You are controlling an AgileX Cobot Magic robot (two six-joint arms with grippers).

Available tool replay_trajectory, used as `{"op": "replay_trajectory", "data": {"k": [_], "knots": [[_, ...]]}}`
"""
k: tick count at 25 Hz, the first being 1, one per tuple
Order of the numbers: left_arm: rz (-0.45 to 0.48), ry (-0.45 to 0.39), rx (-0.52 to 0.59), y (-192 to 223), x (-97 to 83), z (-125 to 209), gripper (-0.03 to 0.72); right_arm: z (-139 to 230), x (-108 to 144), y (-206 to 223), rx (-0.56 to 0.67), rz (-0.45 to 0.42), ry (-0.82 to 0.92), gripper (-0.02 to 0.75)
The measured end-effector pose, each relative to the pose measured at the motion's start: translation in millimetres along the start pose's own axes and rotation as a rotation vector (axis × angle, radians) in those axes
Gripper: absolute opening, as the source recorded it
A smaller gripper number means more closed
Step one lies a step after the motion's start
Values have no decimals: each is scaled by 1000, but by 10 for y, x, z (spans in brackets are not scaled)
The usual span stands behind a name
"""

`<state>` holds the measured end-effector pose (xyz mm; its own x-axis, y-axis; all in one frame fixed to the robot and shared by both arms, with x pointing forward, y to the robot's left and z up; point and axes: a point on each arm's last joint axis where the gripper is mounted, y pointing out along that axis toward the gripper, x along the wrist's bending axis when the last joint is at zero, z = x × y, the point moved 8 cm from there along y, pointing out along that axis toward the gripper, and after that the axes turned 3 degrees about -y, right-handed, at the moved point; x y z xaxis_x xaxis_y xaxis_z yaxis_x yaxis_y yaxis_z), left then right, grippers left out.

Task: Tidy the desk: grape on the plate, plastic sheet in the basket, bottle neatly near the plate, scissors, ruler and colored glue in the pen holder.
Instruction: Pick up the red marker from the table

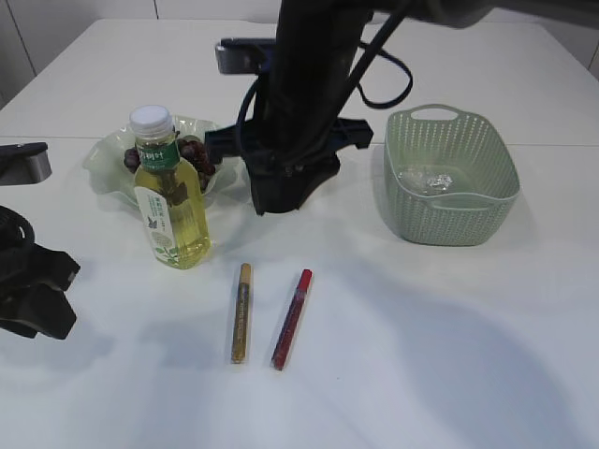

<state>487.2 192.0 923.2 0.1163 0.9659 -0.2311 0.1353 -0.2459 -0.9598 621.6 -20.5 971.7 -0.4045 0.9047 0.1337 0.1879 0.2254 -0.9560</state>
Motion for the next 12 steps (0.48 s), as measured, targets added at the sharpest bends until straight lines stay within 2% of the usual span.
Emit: {"op": "replay_trajectory", "data": {"k": [6, 12], "knots": [[1, 0, -13, 0, -1, -22, 239, 340, -89, 513, 168, 47, 169, 357], [1, 0, -15, 0, -1, -26, 239, 448, -138, 825, 233, 78, 258, 357]]}}
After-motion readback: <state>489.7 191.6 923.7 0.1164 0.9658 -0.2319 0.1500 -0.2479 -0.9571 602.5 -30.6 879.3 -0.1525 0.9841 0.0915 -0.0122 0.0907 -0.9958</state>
